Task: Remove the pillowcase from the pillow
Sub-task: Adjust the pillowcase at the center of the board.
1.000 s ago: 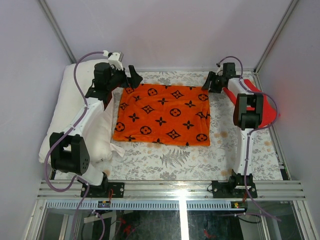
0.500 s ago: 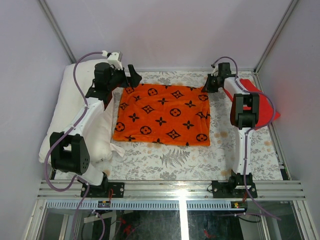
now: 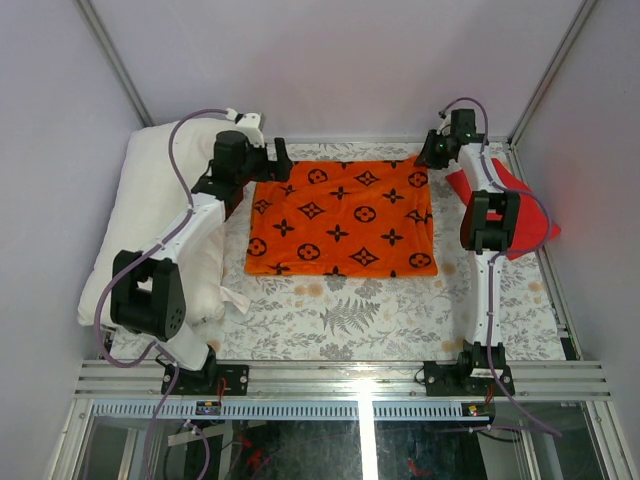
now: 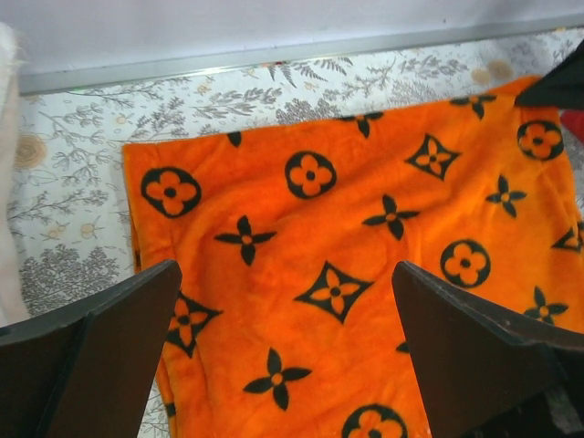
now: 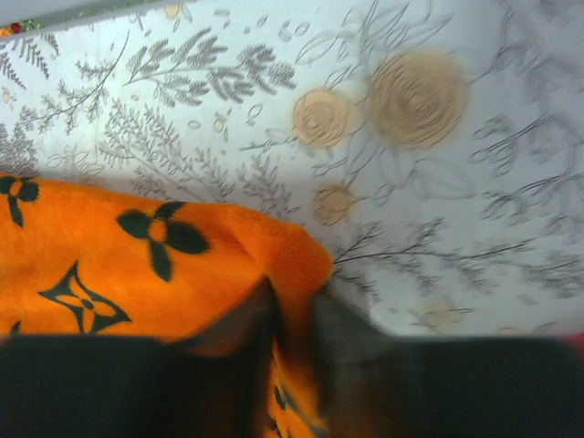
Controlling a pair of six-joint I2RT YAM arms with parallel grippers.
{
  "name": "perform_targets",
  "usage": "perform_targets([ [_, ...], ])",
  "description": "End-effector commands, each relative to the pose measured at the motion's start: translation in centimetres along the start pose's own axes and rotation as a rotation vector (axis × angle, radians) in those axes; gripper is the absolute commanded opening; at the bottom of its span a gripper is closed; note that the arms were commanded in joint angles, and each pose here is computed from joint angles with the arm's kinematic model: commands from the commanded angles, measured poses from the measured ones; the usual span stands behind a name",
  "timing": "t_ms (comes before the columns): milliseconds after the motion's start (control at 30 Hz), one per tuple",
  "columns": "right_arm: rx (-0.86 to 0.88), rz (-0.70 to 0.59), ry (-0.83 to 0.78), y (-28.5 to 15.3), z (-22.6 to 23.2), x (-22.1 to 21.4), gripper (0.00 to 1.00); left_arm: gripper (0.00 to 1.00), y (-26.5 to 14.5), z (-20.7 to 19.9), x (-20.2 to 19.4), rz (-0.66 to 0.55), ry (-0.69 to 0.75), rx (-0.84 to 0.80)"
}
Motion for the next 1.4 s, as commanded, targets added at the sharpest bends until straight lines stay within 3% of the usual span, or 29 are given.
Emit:
perform_targets([
  [0,0.004,-0.094,0.048,-3.1,0.1,3.4,0.5,1.0,1.0,-0.1,0.3,0.007,0.054,0.054],
  [67,-0.002,-0.122,0.051,-5.2,1.2,3.7,0.64,1.0,1.2,-0.1,0.0,0.017,0.059,0.063],
  [233,-0.056,-0.205,0.159,-10.5,1.5,-0.4,0.64,1.0,1.4,-0.2,-0.2,0.023,0.062,0.078],
  [333,-0.033,-0.257,0.219,-13.7,2.0,-3.5,0.54,1.0,1.5,-0.7,0.1,0.013,0.068,0.075],
  [367,-0.014,-0.257,0.235,-14.4,2.1,-4.6,0.43,1.0,1.6,-0.9,0.1,0.011,0.069,0.07],
  [433,0.024,-0.24,0.255,-15.1,2.5,-6.3,0.31,1.0,1.7,-1.3,0.0,0.005,0.067,0.062],
  [567,0.019,-0.166,0.241,-14.5,3.1,-9.1,0.3,1.0,1.8,-1.8,0.1,-0.002,0.063,0.045],
  [867,-0.053,-0.065,0.262,-12.0,0.4,-13.1,0.39,1.0,0.8,-1.4,-0.4,0.012,0.091,0.077],
  [1367,-0.141,-0.025,0.269,-11.0,-1.6,-15.2,0.47,1.0,0.7,-1.6,0.1,0.005,0.085,0.062],
])
Point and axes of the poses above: each gripper's point midway between its finger pads, its own y axis out along the fingers, its own z axis along the line the jaws close on, x = y × z, the point moved 8 cm from there along -y, back along the fingers, and after that the axes turned 12 degrees about y, right-handed, at the moved point
